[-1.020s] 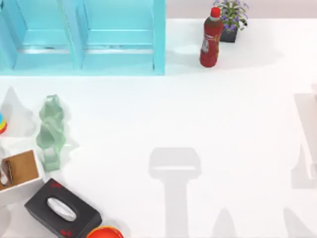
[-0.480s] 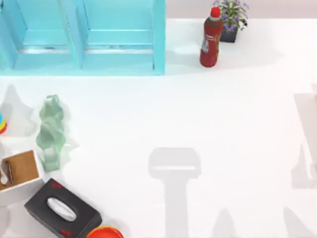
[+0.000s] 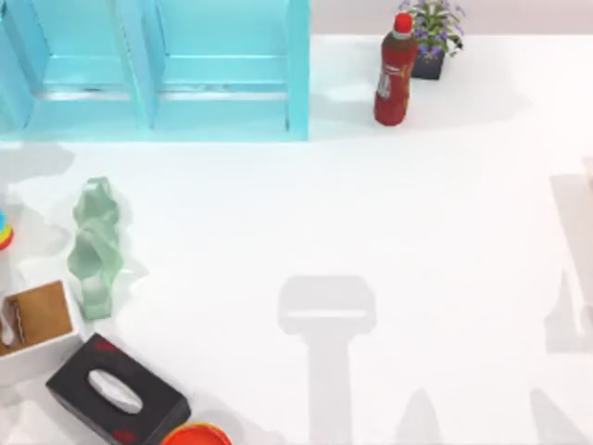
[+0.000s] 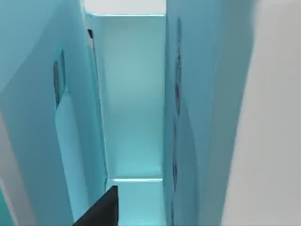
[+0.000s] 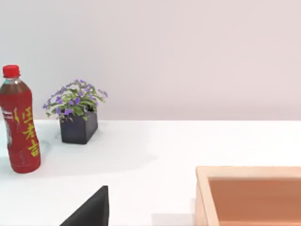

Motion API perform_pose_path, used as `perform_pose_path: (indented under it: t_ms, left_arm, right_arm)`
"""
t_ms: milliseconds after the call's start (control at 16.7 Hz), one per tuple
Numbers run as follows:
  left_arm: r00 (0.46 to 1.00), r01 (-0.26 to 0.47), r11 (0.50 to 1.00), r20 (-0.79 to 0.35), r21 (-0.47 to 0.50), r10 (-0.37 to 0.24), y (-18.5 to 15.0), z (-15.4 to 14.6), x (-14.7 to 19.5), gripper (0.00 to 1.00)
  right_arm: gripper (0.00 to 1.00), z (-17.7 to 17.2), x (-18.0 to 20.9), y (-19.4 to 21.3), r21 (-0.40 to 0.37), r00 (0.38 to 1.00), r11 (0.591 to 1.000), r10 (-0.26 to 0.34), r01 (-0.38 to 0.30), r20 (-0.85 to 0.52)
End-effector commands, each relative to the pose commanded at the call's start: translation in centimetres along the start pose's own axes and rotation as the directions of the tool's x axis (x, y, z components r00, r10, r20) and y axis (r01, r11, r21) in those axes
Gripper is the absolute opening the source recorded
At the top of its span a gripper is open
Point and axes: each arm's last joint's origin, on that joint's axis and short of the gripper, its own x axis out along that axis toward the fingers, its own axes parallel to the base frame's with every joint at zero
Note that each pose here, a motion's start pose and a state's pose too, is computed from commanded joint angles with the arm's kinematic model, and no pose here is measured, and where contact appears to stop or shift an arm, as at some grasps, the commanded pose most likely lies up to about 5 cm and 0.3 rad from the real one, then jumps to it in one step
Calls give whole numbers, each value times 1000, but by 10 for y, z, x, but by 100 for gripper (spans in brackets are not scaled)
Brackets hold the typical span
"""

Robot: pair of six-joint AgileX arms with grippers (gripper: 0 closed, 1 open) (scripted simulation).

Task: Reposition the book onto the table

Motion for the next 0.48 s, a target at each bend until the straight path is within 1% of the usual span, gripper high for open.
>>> perform_pose_path:
  t_ms: [240, 480]
  left_arm:
    - [1000, 0, 1000, 0, 1, 0, 1, -13, 23, 100]
    - [1000, 0, 1000, -1, 0, 0, 1, -14, 24, 100]
  right_arm:
    - [100, 0, 0, 0, 0, 1000, 1000, 0, 0, 0]
    - [100, 0, 0, 0, 0, 1000, 1000, 0, 0, 0]
